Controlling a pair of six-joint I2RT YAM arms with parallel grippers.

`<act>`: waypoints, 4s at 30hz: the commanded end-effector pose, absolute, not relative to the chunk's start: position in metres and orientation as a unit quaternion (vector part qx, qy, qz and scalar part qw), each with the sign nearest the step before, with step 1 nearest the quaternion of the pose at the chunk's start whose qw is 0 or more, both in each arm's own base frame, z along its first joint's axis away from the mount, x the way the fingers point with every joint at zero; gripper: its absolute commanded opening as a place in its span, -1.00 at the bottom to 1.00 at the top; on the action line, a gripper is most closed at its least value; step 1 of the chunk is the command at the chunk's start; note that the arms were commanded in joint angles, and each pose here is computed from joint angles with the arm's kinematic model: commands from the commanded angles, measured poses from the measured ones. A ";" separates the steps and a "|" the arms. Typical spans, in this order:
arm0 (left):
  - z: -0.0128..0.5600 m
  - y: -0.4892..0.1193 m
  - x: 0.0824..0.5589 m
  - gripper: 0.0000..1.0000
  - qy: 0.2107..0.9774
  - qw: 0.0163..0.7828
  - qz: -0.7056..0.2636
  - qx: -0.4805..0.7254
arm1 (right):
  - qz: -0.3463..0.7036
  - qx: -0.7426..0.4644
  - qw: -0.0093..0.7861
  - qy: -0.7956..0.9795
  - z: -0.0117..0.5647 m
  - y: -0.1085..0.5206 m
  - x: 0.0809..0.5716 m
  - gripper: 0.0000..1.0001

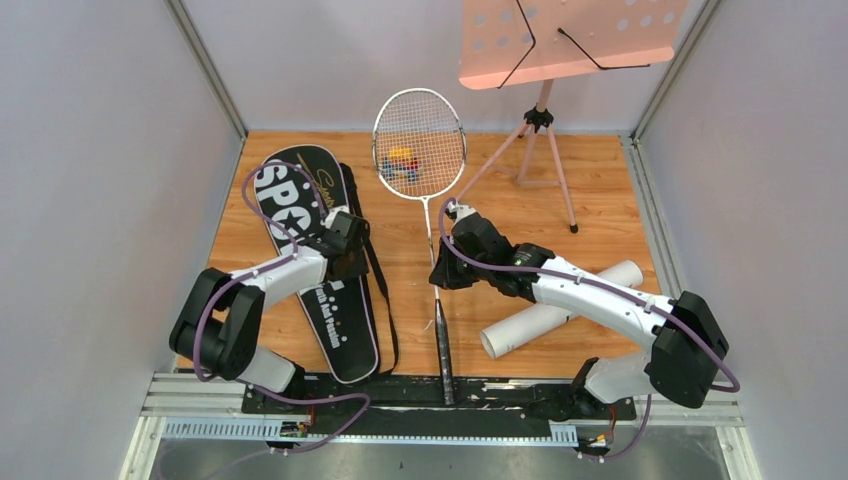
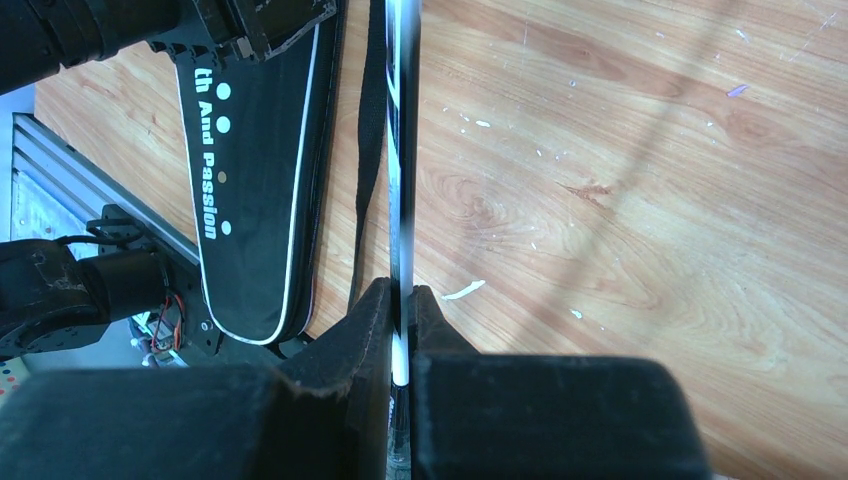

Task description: Pack up the badminton gear

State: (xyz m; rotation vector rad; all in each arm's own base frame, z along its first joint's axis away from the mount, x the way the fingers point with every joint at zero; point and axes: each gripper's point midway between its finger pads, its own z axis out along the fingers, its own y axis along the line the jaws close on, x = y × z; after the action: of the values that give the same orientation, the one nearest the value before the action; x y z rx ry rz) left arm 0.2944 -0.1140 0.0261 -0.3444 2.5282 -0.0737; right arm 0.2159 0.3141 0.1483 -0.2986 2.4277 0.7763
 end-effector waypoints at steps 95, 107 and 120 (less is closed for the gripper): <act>0.171 -0.198 0.223 -1.00 0.788 0.391 -0.468 -0.090 | 0.454 -0.147 0.326 0.816 0.146 0.442 0.263 -1.00; 0.189 -0.206 0.218 -1.00 0.744 0.377 -0.537 -0.127 | 0.467 -0.081 0.365 0.801 0.128 0.448 0.286 -1.00; 0.184 -0.202 0.223 -1.00 0.729 0.382 -0.547 -0.156 | 0.420 0.036 0.387 0.820 0.105 0.445 0.308 -1.00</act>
State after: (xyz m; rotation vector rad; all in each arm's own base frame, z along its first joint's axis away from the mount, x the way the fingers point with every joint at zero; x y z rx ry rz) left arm 0.2289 -0.1871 0.1433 -0.4811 1.9711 -1.2296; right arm 0.2682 0.4375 0.0726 -0.1257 2.2590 1.0734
